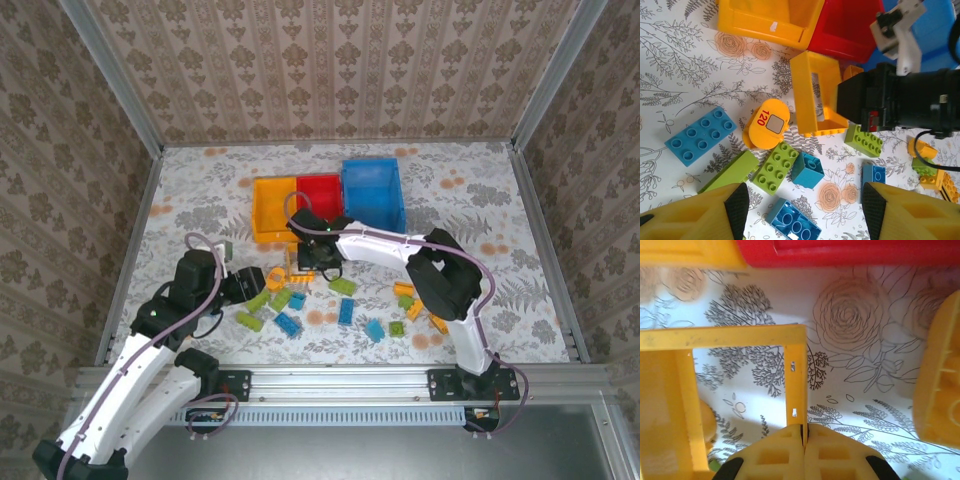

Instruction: Sort the legos into containers by color

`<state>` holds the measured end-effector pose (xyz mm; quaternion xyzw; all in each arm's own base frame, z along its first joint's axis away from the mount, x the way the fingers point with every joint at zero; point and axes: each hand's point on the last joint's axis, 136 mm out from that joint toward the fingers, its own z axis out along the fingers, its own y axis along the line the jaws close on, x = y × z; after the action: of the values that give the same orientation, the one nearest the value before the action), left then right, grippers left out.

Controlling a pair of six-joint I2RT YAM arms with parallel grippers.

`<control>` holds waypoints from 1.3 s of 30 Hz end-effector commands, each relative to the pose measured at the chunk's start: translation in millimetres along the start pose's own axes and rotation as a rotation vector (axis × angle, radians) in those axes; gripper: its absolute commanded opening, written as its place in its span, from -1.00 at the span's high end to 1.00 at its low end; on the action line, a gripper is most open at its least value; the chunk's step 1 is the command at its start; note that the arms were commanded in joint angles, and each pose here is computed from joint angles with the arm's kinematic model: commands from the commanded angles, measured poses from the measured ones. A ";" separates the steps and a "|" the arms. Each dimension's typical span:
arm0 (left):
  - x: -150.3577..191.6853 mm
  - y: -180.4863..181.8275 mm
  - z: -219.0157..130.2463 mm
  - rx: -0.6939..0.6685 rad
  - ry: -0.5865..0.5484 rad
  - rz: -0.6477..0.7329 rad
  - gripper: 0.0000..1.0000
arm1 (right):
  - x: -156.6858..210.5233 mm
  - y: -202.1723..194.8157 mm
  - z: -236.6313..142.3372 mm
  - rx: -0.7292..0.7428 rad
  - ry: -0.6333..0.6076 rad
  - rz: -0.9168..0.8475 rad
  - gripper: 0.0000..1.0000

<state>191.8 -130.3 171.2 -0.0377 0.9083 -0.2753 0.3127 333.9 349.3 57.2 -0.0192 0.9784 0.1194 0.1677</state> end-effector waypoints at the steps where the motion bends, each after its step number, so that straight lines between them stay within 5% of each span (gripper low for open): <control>1: -21.2 -20.9 -5.4 0.044 -0.037 0.032 -0.29 | -44.9 -5.1 -75.4 0.031 -0.160 -0.029 1.00; 9: -78.2 -89.8 13.6 0.078 -0.067 0.208 -0.29 | -102.7 -104.4 -134.2 0.126 -0.275 0.057 1.00; 17: -92.7 -184.1 68.8 0.029 -0.021 0.549 -0.29 | -145.6 -155.4 -94.7 0.118 -0.167 0.088 1.00; 21: -93.5 -204.4 97.9 -0.032 -0.006 0.610 -0.29 | -157.7 -169.5 -69.0 0.135 -0.102 0.106 1.00; 32: -86.0 -211.4 129.7 -0.070 0.033 0.626 -0.29 | -174.7 -182.9 -9.7 0.196 0.021 0.096 1.00; 39: -77.9 -196.9 125.1 -0.101 0.052 0.614 -0.28 | -174.1 -187.7 3.6 0.211 0.032 0.102 0.80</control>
<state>315.4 -350.1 232.5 0.2311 0.8943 -0.1383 0.3574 515.6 170.6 68.6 0.0543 0.9856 0.0327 0.1566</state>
